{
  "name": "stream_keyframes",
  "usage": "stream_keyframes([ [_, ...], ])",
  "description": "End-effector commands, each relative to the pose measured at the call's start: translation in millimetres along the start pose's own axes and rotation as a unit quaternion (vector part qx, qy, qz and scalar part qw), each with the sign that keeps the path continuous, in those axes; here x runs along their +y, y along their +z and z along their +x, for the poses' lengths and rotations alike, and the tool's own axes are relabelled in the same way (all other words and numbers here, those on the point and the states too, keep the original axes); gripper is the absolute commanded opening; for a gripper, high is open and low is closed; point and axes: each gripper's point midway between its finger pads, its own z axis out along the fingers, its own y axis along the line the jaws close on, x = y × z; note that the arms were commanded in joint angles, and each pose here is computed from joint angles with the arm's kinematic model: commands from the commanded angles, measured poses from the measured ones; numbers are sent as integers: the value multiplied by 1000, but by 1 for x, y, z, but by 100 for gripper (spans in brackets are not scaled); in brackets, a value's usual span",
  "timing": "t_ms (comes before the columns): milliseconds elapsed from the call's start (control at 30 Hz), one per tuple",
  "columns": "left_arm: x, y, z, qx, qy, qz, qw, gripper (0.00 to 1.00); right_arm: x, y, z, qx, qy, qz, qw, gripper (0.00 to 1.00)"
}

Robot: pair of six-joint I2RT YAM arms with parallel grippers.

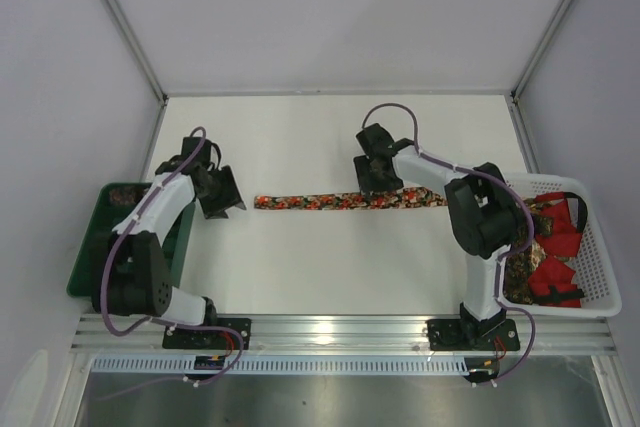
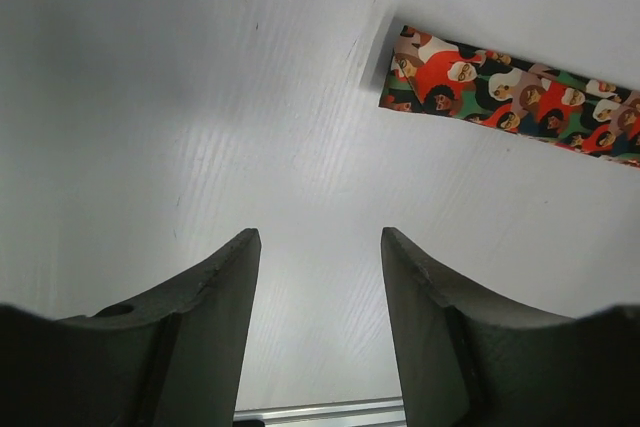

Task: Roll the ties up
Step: Roll the tie

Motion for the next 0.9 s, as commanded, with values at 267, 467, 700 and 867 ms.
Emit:
stream_keyframes([
  [267, -21, 26, -32, -5, 0, 90, 996, 56, 208, -65, -58, -53, 79, -289, 953, 29],
  [467, -27, 40, -36, 3, -2, 118, 993, 55, 241, -39, -55, -16, 128, -344, 930, 0],
  [700, -25, 55, -39, 22, -7, 111, 994, 56, 251, -15, -54, 3, 134, -353, 926, 0],
  [867, -22, 63, -42, 27, -10, 102, 994, 56, 255, -18, -56, 4, 136, -362, 922, 0],
])
